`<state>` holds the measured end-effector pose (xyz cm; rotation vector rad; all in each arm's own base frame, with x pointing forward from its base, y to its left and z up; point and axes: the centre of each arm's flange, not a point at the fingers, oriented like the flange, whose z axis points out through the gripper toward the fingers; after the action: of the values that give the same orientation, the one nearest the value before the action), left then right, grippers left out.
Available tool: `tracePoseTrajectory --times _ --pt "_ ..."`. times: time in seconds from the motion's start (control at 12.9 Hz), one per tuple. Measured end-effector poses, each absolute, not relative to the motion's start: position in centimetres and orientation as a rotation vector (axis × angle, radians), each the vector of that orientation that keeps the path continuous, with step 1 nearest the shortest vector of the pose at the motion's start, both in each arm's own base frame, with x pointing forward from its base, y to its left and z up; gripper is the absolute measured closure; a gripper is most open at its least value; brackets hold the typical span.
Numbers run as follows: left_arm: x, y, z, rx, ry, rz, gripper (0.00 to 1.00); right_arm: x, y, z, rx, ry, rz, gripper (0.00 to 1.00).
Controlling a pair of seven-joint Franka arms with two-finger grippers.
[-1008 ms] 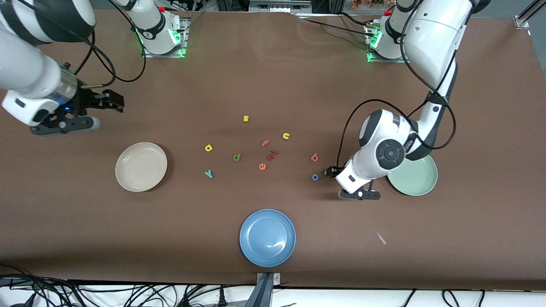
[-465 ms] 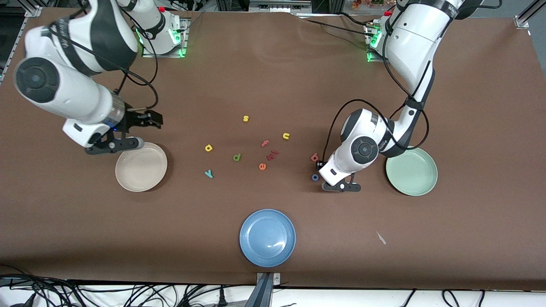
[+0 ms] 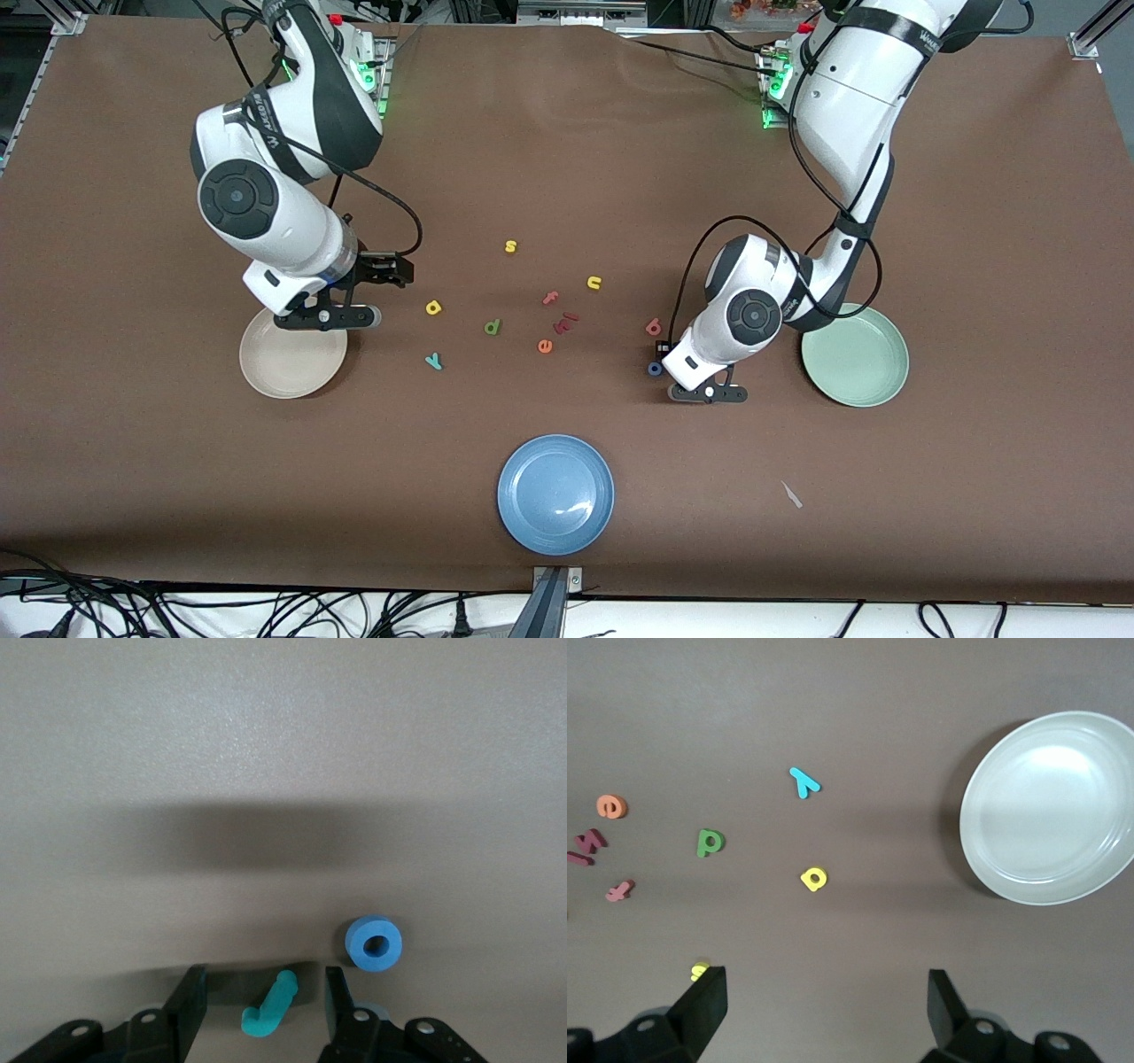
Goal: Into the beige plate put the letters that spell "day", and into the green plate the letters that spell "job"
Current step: 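Grasp the cyan J with the left gripper while the right gripper reaches letters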
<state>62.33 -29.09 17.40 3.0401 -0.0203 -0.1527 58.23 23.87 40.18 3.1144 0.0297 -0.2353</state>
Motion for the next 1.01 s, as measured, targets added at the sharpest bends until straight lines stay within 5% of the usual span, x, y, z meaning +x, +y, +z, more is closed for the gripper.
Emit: tracePoseTrajectory --times 0.54,0.7,1.01 --pt "62.1 -29.6 17.3 3.041 -0.031 -0.157 0.57 55.3 25.9 32.5 3.157 -0.118 -0.087 0.0" --pt "62.2 -29.4 17.4 3.044 -0.027 -0.157 0.77 54.2 26.7 31.0 3.162 -0.105 -0.069 0.0" --pt "62.2 -29.4 17.4 3.044 -0.027 -0.157 0.92 53.5 27.3 26.9 3.173 -0.083 -0.028 0.0"
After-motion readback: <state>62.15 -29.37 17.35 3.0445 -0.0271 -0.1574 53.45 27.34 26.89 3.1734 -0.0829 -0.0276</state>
